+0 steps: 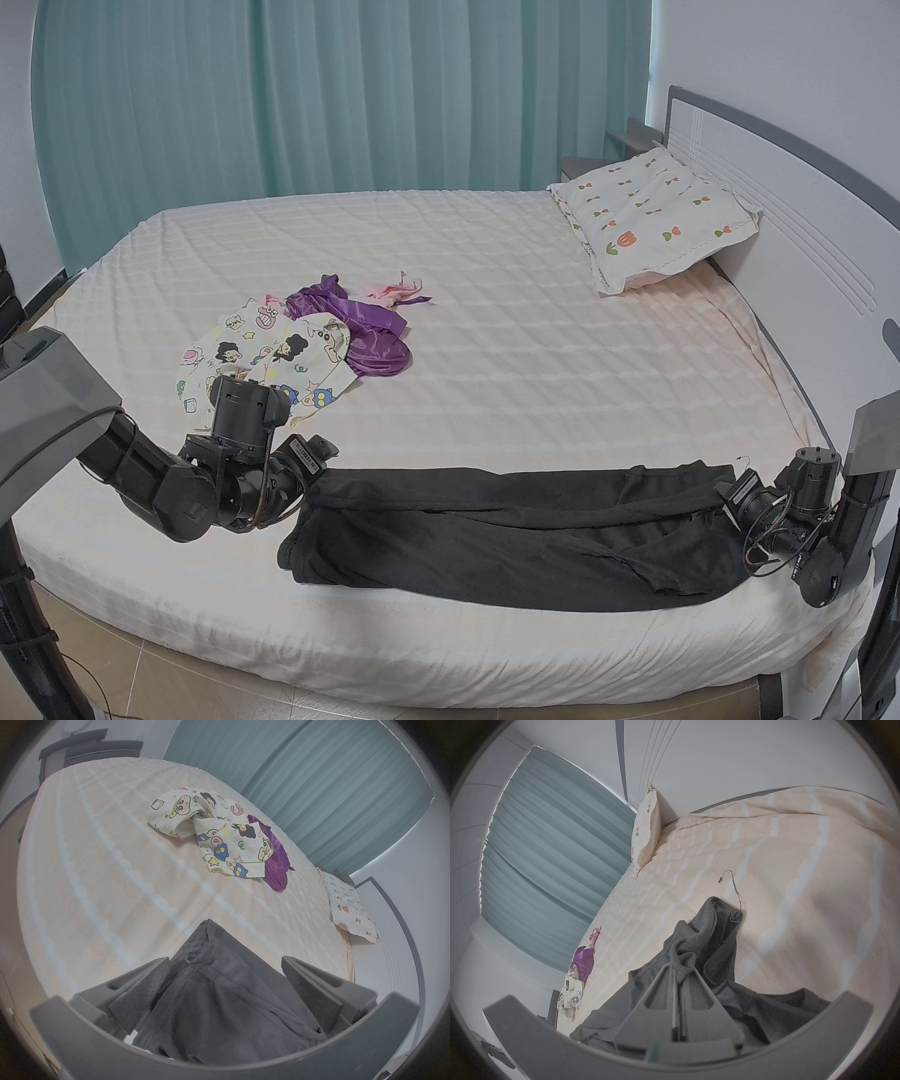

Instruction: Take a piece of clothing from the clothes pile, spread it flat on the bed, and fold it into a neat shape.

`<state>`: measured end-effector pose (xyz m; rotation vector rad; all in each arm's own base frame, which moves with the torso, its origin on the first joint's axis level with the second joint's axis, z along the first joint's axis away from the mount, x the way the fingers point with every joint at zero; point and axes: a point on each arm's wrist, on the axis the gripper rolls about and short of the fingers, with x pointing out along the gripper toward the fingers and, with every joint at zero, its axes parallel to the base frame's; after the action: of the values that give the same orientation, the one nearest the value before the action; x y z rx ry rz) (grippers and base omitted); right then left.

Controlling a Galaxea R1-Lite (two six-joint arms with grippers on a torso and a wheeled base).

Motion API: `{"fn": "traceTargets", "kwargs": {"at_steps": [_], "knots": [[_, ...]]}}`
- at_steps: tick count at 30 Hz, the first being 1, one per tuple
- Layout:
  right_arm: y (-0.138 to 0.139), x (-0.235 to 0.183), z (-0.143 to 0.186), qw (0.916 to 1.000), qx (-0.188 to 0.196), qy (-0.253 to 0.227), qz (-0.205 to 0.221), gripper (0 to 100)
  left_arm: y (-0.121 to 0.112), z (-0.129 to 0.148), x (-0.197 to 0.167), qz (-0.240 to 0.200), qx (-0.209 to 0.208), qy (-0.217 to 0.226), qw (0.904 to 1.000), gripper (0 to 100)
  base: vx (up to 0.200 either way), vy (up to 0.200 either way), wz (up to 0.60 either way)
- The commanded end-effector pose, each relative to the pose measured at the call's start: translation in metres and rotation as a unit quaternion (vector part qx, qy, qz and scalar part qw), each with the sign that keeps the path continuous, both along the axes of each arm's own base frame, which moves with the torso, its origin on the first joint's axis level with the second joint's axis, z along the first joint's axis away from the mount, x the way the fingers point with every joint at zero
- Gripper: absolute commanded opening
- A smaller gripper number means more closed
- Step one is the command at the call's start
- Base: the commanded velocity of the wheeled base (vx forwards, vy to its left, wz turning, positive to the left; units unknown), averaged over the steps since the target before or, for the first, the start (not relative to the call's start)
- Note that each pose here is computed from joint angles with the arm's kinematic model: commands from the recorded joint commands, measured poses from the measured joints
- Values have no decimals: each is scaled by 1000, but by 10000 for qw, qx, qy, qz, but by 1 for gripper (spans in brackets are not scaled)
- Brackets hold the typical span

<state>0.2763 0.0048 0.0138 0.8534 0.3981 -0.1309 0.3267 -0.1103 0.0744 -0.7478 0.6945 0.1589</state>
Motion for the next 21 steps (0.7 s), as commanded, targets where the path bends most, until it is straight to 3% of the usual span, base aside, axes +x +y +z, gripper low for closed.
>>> {"fn": "traceTargets", "kwargs": {"at_steps": [1, 9, 10, 16, 21], "knots": [[0, 0, 0, 10000, 0, 7, 5, 0, -2, -9, 3, -17, 44, 115, 9999, 100, 0, 0, 0], [0, 0, -1, 10000, 0, 14, 5, 0, -6, -30, 16, -14, 107, 281, 9995, 100, 0, 0, 0], [0, 0, -1, 10000, 0, 22, 5, 0, -6, -31, 17, -14, 115, 302, 9995, 0, 0, 0, 0], [0, 0, -1, 10000, 0, 22, 5, 0, -7, -34, 21, 10, 132, 305, 9994, 0, 0, 0, 0], [0, 1, 1, 10000, 8, -31, 2, 0, -1, -16, 18, 100, 58, 84, 9999, 0, 0, 0, 0]]}}
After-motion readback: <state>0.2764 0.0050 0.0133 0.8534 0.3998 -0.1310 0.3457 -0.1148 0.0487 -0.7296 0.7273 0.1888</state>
